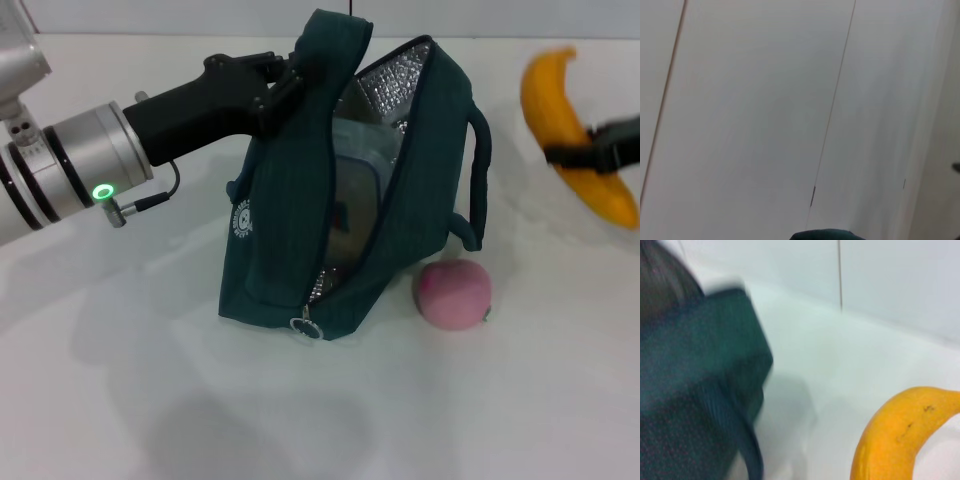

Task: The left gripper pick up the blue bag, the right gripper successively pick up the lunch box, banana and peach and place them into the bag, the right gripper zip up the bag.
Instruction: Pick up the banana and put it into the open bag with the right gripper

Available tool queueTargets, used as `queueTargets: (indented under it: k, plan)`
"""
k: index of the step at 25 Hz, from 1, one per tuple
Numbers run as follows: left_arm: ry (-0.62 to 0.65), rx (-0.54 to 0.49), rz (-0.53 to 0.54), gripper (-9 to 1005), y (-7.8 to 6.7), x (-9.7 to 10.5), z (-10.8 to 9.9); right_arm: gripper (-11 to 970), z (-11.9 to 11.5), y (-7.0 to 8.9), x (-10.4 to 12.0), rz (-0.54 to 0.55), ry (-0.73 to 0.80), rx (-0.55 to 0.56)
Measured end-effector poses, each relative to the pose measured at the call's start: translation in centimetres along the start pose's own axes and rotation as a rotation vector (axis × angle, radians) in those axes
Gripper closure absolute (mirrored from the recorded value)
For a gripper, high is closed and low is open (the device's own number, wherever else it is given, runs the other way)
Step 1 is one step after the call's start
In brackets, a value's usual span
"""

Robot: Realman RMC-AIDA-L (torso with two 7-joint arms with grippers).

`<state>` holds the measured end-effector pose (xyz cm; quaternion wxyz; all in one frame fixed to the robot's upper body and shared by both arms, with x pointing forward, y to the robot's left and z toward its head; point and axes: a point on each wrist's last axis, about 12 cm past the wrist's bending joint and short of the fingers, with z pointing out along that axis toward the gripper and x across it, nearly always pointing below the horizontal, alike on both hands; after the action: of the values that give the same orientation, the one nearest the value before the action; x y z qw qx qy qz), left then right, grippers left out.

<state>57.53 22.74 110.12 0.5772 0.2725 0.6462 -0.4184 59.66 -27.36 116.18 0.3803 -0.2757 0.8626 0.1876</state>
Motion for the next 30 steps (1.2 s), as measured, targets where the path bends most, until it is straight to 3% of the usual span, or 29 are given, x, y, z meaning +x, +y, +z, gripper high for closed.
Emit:
queueTargets:
  k: [3, 4, 7, 8, 12, 15, 21, 30]
  plan:
    - [-0.001, 0.001, 0.001, 886, 0.0, 0.0, -0.1, 546, -0.9, 0.1, -0.2, -0.003, -0.126, -0.042]
    - [-0.001, 0.001, 0.002, 886, 0.0, 0.0, -0.1, 546, -1.8, 0.4, -0.5, -0.004, -0.266, -0.1]
    - [-0.002, 0.005, 0.005, 886, 0.0, -0.1, 0.0, 545, -2.3, 0.8, -0.8, -0.004, -0.402, -0.179]
    - [-0.002, 0.005, 0.005, 886, 0.0, -0.1, 0.1, 545, -2.2, 1.3, -0.8, 0.003, -0.5, -0.259]
    - [-0.001, 0.008, 0.006, 887, 0.0, -0.2, 0.1, 545, -1.0, 2.6, -1.2, 0.03, -0.655, -0.464]
    - [-0.002, 0.012, 0.009, 887, 0.0, -0.3, 0.3, 544, 1.1, 3.7, -1.6, 0.08, -0.687, -0.598]
    - [-0.003, 0.022, 0.011, 887, -0.1, -0.5, 0.8, 543, 4.5, 5.7, -1.8, 0.192, -0.64, -0.715]
    - [-0.006, 0.031, 0.022, 886, -0.1, -0.7, 1.3, 542, 5.2, 6.9, 0.6, 0.287, -0.713, -0.762]
